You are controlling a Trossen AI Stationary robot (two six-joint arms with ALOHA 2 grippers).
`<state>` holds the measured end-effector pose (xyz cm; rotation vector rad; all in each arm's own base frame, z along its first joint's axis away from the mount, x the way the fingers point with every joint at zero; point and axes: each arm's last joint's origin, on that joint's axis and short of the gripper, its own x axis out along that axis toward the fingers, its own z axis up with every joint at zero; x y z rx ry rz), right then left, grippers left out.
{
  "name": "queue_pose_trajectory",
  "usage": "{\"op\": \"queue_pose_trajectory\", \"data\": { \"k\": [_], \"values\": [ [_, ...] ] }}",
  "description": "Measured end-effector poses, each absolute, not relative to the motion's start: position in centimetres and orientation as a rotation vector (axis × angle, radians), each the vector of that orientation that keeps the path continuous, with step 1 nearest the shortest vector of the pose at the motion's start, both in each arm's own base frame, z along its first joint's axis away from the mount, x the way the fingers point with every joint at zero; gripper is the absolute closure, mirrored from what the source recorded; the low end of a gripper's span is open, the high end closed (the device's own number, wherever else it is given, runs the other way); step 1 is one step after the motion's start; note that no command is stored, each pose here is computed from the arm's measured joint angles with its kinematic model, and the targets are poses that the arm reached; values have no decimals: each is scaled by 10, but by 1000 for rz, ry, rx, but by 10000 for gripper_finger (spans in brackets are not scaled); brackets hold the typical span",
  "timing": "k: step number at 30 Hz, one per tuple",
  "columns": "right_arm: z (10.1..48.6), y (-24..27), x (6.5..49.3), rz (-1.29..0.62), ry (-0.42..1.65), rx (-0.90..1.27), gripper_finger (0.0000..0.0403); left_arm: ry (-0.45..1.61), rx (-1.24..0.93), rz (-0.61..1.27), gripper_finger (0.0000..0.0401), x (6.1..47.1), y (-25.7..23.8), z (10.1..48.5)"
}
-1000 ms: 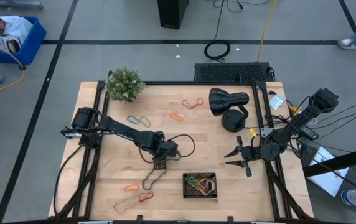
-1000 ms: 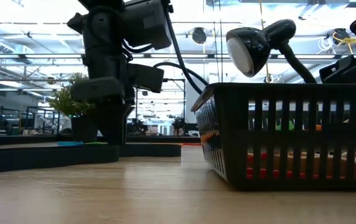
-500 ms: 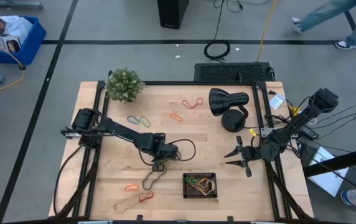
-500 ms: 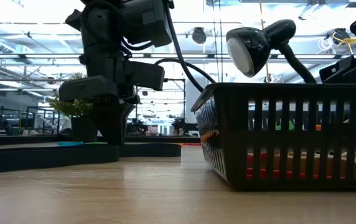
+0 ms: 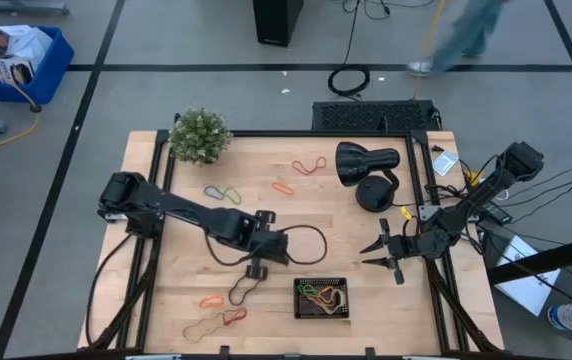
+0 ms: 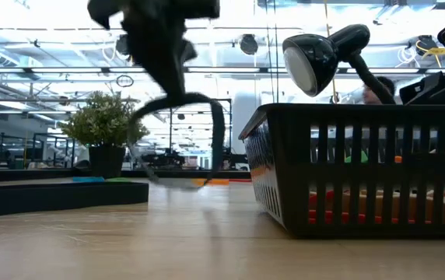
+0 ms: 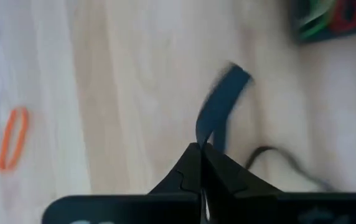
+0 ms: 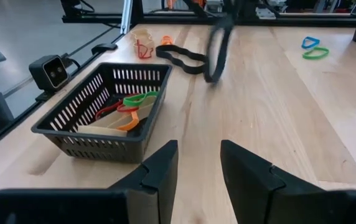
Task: Pick and place rubber bands into bin
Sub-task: Put the top black rubber band into the black bin
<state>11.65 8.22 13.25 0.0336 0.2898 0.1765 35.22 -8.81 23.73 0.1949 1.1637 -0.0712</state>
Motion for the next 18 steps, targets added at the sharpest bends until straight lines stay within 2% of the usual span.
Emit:
{"op": "queue_pose_trajectory", "data": {
  "k": [9, 18],
  "values": [
    [133, 82, 117, 178, 284, 38, 287, 923, 329, -234, 396, 365, -118, 279],
    [133, 82, 117, 178, 284, 38, 286, 644, 381, -298, 395, 380, -140, 295]
  ]
}}
